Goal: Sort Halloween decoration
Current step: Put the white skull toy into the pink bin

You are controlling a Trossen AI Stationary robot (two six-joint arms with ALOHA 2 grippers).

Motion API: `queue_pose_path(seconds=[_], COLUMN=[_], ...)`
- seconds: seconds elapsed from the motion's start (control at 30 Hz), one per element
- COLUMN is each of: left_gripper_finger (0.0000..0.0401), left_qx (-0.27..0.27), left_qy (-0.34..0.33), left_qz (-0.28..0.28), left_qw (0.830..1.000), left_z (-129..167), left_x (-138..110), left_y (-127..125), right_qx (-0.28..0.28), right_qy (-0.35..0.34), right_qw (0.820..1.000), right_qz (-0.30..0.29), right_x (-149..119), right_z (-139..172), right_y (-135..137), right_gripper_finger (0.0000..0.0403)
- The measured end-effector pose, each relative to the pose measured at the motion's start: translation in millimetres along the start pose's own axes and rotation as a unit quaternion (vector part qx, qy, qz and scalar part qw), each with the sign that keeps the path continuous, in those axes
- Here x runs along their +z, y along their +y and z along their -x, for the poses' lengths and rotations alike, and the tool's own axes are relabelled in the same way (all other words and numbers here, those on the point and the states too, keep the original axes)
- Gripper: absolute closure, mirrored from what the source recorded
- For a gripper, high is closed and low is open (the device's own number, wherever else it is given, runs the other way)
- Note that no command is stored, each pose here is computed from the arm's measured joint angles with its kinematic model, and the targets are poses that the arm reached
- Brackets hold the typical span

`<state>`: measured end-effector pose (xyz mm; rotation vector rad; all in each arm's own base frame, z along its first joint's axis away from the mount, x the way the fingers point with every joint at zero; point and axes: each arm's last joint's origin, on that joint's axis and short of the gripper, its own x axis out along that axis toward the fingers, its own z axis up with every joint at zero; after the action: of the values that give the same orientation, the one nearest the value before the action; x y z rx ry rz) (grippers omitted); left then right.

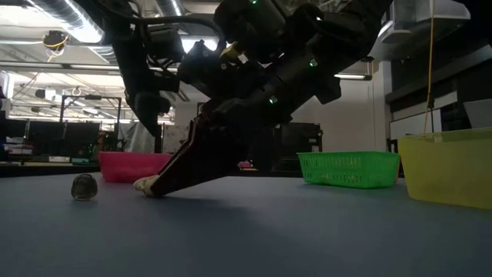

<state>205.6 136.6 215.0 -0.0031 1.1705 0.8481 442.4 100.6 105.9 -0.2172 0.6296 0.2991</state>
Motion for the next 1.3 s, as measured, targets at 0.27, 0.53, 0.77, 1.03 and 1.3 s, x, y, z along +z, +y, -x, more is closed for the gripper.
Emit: queue_pose_path(seconds=[0.27,0.53,0.77,1.03,1.3], left_gripper_finger=[0.0267,0.0267,0.0267,0.0267,0.0267], left_qx=[0.000,0.000,0.000,0.000,0.000], left_qy=[0.000,-0.001,-0.002,-0.002,-0.002], left_qz=[0.000,0.000,0.001,0.001,0.001], left_qw=[1.000,1.000,1.000,1.000,1.000], left_z=[0.0,0.0,0.2,0.3,0.2], left_x=[0.0,0.1,0.2,0.4,0.3], left_y=[-0.1,0.0,0.0,0.0,0.0], right_qx=[-0.004,-0.003,-0.004,-0.009,-0.009], right_qy=[-0.027,-0.020,-0.014,-0.012,-0.012], right_qw=[1.000,1.000,1.000,1.000,1.000], right_qz=[0.001,0.001,0.000,-0.002,-0.002], right_x=[5.6,0.2,-3.8,-4.2,-4.3], right_z=[0.3,-4.4,-7.2,-7.2,-7.2], right_y=[-0.7,0.0,-0.2,-2.5,-2.6], right_gripper_finger=[0.0246,0.0246,0.0246,0.0246,0.0248])
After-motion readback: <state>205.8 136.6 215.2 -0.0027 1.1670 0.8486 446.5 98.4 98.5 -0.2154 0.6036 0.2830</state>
